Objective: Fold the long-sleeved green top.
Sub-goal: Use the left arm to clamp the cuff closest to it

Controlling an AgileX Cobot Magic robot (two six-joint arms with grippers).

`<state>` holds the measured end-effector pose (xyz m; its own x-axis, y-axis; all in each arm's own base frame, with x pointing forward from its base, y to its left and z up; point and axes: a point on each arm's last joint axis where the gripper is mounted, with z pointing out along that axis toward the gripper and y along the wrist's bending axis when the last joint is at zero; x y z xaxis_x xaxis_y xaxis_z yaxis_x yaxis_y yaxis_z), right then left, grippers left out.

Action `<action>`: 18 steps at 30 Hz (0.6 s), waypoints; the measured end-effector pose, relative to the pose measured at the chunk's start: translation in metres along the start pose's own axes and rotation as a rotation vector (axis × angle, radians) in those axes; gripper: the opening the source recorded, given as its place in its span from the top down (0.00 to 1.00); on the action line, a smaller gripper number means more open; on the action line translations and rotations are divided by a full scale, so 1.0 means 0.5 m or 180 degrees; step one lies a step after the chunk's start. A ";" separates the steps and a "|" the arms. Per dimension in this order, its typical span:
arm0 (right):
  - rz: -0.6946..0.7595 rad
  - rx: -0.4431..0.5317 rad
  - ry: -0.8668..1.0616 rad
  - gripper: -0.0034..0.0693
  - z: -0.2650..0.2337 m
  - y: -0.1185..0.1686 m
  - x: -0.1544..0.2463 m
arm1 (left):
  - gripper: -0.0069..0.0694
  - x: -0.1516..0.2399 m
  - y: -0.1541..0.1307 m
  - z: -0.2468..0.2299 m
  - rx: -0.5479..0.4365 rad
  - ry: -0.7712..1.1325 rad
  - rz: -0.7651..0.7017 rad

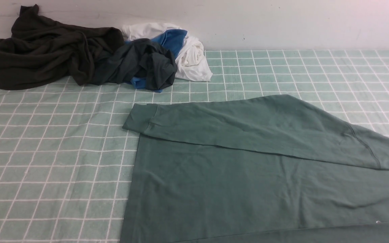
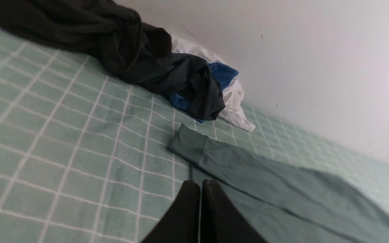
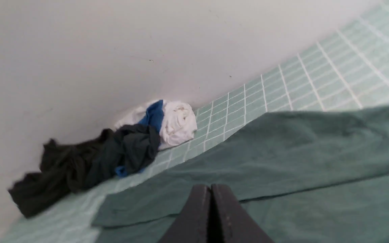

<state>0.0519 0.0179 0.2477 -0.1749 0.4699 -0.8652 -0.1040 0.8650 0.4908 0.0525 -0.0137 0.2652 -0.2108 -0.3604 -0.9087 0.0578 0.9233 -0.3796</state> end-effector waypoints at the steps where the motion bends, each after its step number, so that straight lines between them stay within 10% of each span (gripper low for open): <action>1: -0.0232 0.0066 0.0159 0.97 0.006 0.008 -0.017 | 0.91 -0.021 -0.007 0.010 -0.0042 0.0201 0.0211; 11: -0.1530 0.0206 0.2442 0.97 0.126 0.062 -0.119 | 0.91 -0.171 -0.078 0.187 0.0320 0.2549 0.1599; 18: -0.1941 -0.0277 0.3737 0.97 0.160 0.100 -0.053 | 0.91 -0.044 -0.167 0.286 0.1036 0.3819 0.2462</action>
<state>0.1297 0.0626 0.2872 -0.8108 -0.4554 -0.3677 -0.5216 0.8472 0.1008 0.1918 -0.1019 0.2924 -0.6847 0.6751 -0.2747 0.7104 0.7024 -0.0443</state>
